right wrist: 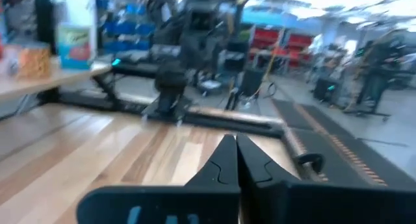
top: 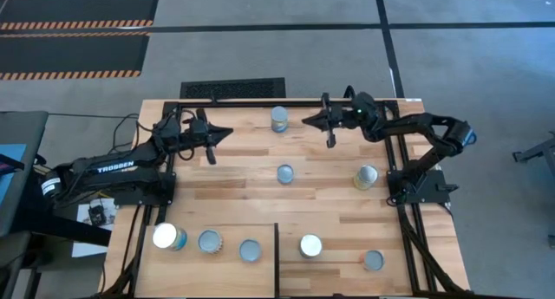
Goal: Pick and place cans onto a shelf
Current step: Move the canned peas to the middle of the table
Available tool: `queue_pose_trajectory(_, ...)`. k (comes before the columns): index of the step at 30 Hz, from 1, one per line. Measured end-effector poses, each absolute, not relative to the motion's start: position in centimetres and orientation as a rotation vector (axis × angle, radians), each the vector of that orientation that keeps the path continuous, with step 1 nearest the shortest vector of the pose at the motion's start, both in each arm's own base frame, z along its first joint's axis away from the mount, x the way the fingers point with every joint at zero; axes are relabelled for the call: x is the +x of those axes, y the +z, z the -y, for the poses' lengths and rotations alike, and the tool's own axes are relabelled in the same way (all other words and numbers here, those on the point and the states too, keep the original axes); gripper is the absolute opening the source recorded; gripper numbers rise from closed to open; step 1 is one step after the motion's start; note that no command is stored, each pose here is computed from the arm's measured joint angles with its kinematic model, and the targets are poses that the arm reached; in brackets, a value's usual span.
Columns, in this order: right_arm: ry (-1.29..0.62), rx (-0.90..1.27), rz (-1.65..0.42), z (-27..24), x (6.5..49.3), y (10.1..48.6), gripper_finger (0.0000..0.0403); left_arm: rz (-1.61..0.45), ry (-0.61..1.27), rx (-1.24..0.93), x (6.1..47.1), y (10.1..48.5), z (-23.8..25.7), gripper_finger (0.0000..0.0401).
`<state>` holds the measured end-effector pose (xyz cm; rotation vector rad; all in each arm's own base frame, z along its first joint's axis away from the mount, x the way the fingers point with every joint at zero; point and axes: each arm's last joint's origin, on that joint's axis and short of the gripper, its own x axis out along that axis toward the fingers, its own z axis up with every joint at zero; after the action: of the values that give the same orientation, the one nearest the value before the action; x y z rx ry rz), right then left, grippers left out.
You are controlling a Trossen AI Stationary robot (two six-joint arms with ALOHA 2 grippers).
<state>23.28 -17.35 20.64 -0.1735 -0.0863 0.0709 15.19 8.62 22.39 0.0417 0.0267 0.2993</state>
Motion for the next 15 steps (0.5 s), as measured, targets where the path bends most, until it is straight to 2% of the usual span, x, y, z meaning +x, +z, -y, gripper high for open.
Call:
queue_pose_trajectory(7,0.015,-0.162,0.142,17.5,21.0,19.8,0.0001,-0.031,0.306,0.061,15.2,22.4,-8.6,0.0000)
queue_pose_trajectory(15,0.048,-0.125,0.153,17.1,20.8,19.7,0.0001,-0.053,0.338,0.057,15.2,22.2,-8.7,0.0000)
